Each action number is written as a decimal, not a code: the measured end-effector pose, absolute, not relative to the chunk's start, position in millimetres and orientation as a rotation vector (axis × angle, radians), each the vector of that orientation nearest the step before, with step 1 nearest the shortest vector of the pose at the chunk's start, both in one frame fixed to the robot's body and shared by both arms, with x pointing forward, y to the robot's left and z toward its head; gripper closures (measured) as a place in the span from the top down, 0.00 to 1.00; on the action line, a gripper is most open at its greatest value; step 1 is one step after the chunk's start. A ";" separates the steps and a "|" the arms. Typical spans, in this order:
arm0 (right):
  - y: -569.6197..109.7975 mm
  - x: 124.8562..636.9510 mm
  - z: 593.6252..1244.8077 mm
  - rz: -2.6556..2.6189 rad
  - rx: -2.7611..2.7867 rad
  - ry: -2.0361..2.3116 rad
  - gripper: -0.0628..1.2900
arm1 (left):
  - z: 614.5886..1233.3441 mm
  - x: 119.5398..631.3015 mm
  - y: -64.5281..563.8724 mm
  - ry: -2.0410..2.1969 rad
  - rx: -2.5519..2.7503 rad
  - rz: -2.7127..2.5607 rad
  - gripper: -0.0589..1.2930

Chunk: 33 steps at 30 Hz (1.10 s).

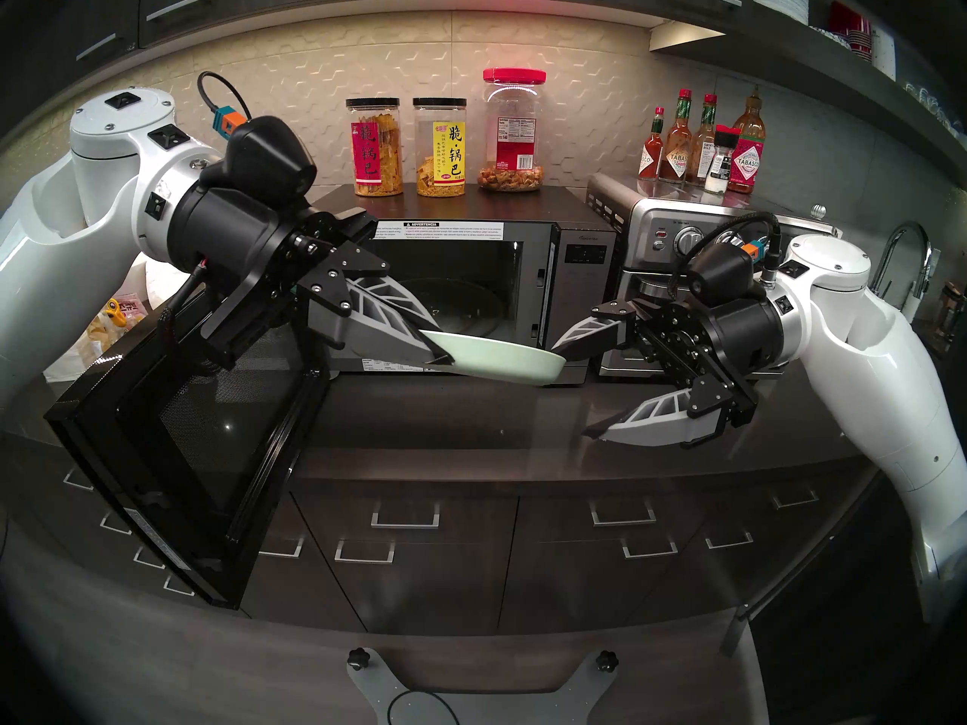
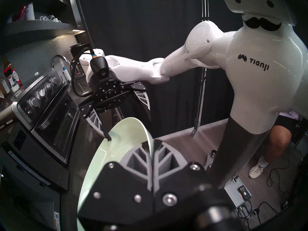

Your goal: Open the microwave, put the plate inside, and close the door

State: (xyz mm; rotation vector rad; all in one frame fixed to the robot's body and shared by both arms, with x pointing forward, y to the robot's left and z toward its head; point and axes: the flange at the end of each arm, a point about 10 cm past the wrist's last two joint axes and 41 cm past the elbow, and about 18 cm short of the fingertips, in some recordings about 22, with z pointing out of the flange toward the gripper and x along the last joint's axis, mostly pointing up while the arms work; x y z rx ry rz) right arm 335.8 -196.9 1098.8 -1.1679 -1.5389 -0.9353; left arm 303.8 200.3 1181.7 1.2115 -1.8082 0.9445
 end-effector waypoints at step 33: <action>-194.2 349.6 1100.8 -1.019 -1.116 -1.472 0.94 | 1184.7 294.2 199.0 -1.817 1.138 0.926 0.03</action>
